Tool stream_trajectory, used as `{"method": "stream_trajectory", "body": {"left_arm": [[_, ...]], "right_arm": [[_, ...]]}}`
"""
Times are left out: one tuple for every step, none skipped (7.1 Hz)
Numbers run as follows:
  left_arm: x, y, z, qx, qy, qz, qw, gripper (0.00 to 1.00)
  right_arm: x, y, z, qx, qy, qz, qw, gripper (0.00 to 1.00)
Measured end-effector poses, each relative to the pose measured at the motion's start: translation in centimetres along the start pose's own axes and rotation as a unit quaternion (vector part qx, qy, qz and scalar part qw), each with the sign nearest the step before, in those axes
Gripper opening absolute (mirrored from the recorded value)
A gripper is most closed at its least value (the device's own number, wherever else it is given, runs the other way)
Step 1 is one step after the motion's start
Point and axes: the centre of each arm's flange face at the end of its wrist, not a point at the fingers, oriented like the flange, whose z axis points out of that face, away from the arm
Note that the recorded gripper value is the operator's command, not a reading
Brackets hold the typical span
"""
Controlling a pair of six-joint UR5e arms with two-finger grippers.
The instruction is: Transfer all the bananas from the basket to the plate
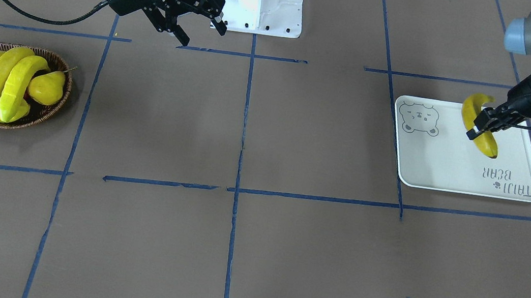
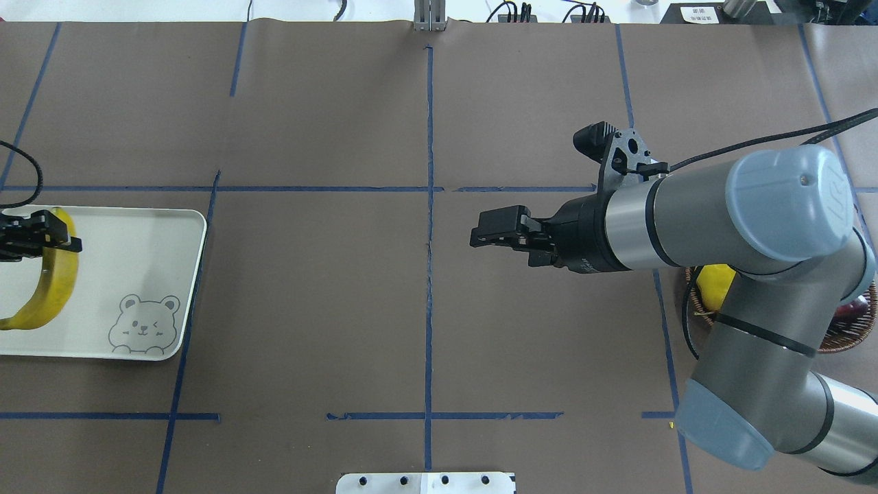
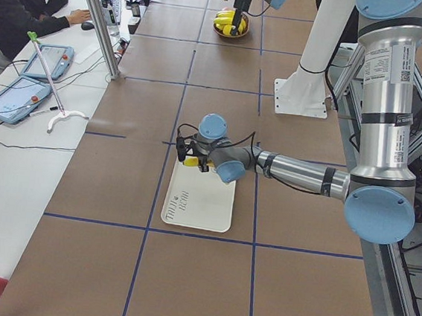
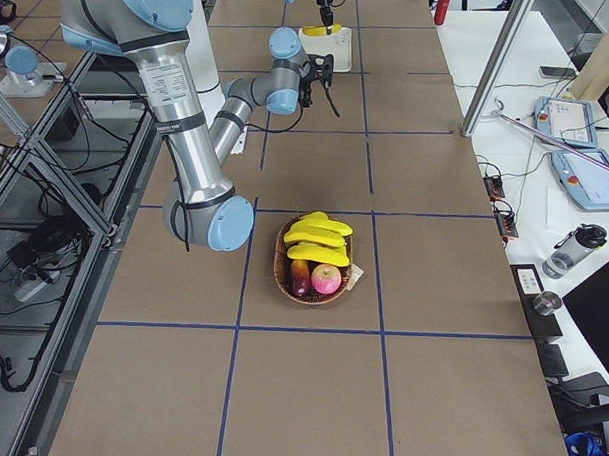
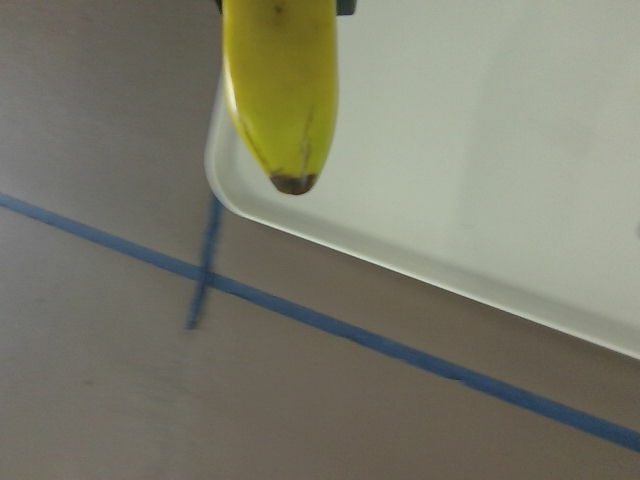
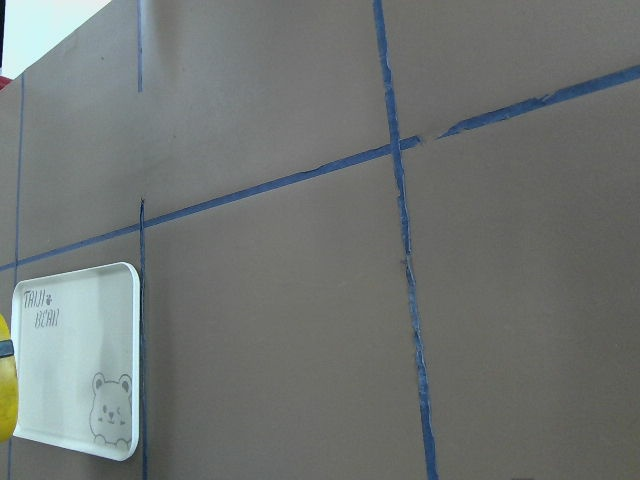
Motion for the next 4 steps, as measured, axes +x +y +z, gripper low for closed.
{"method": "stream_trajectory", "body": {"left_arm": [[-2.3, -0.4, 1.0, -0.003, -0.018, -0.006, 0.9998, 0.00], [-3.9, -0.9, 2.1, 0.000, -0.033, -0.005, 0.9994, 0.00], [-5.2, -1.6, 3.0, 0.006, -0.048, 0.002, 0.9988, 0.00], [-6.1, -2.1, 3.6, 0.008, -0.058, 0.008, 0.9983, 0.00]], "right_arm": [[0.2, -0.1, 0.1, 0.001, 0.002, 0.001, 1.0000, 1.00], [0.2, -0.2, 0.1, 0.002, 0.003, 0.001, 1.0000, 1.00], [0.3, -0.3, 0.1, 0.003, 0.003, 0.001, 1.0000, 1.00], [0.3, -0.3, 0.1, 0.003, 0.003, 0.001, 1.0000, 1.00]]}}
